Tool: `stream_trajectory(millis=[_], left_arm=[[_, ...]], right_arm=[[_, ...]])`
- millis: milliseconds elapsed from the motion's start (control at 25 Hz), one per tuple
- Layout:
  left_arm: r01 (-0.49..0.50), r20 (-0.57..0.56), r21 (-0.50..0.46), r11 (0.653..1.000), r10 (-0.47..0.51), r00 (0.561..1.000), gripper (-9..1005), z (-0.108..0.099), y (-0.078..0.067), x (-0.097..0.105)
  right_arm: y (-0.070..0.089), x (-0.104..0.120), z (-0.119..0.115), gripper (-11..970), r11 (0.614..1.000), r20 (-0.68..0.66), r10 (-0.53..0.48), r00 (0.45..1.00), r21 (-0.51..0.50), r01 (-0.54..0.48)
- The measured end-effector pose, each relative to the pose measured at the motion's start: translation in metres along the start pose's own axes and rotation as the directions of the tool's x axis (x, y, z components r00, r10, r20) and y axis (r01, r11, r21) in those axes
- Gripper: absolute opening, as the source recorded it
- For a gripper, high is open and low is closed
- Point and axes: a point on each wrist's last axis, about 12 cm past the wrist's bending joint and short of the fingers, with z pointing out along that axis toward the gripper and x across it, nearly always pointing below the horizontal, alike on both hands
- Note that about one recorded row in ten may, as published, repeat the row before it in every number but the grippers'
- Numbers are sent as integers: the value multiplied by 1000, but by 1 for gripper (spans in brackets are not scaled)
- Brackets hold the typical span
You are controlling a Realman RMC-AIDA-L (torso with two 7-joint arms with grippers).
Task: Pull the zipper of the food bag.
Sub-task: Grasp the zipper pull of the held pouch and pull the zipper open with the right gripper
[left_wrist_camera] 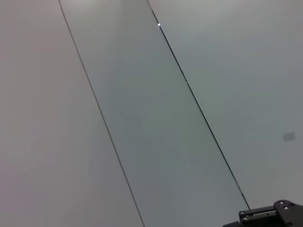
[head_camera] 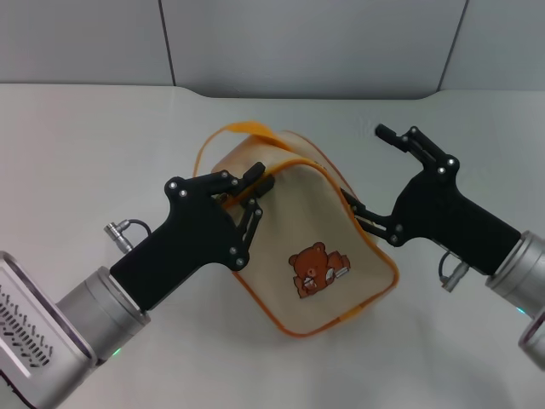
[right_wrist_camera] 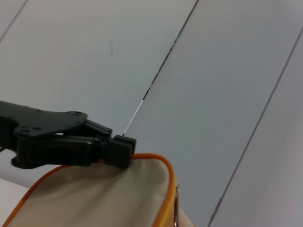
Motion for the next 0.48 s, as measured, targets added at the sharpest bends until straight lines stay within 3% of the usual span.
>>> stream_trajectory(millis=[480], left_arm=[[0, 4, 2, 1000, 0, 1000, 77, 1, 0, 0]], right_arm=[[7, -7, 4, 832, 1000, 51, 1, 999, -4, -1]])
